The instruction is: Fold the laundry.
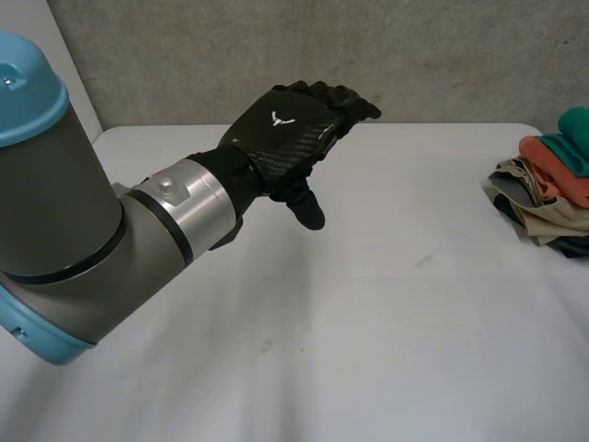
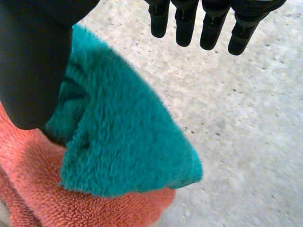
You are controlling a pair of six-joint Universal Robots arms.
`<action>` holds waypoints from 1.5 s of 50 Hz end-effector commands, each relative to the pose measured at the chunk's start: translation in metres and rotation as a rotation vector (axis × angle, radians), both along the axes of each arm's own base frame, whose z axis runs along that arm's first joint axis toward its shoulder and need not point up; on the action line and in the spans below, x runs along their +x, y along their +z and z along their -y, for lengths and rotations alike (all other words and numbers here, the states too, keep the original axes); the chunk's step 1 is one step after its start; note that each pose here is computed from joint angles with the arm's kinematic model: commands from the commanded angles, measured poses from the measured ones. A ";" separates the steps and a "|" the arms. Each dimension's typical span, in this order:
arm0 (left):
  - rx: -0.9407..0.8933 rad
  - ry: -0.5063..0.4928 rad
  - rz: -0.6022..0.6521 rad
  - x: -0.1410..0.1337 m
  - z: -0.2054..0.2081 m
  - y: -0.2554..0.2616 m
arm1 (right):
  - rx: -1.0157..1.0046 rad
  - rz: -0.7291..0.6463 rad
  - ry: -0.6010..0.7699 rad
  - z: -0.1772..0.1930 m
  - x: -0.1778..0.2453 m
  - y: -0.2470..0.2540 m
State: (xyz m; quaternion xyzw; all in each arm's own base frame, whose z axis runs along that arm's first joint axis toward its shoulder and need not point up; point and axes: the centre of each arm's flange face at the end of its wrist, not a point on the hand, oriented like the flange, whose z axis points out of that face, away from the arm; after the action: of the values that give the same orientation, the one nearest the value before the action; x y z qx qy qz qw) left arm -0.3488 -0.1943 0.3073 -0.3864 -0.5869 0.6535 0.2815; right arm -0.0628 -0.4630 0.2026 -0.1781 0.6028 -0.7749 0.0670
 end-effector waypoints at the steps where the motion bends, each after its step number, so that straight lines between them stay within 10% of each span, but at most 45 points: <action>1: -0.029 -0.036 -0.023 -0.007 -0.013 0.007 | 0.069 -0.085 -0.189 -0.029 -0.021 0.035; 12: -0.078 -0.044 -0.066 -0.004 -0.021 0.028 | 0.014 -0.335 -0.617 -0.031 -0.023 0.104; 19: -0.132 0.007 -0.121 0.007 -0.014 0.050 | -0.307 -0.343 -0.388 -0.033 0.110 0.143; 25: -0.174 0.383 -0.110 0.063 0.052 0.060 | -0.409 -0.320 -0.054 -0.080 0.224 0.119; 32: -0.188 0.672 0.269 0.134 0.124 -0.005 | -0.217 -0.365 0.332 -0.154 0.305 0.039; 40: -0.054 0.708 0.655 0.199 0.185 -0.120 | -0.030 -0.565 0.404 -0.187 0.312 -0.021; 50: -0.036 0.571 0.592 0.209 0.223 -0.176 | 0.037 -0.626 0.415 -0.195 0.306 -0.037; 62: -0.102 0.531 0.542 0.174 0.221 -0.169 | 0.057 -0.622 0.379 -0.189 0.295 -0.040; 75: -0.123 0.254 -0.071 0.043 0.114 -0.029 | 0.076 -0.594 0.246 -0.176 0.286 -0.029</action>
State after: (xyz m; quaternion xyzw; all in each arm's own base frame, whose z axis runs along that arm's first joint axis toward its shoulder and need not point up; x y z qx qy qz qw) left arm -0.2477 -0.3683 0.2265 -0.3355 -0.6300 0.6991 0.0423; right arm 0.2273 -0.2808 0.1671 -0.4926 0.5837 -0.6454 0.0011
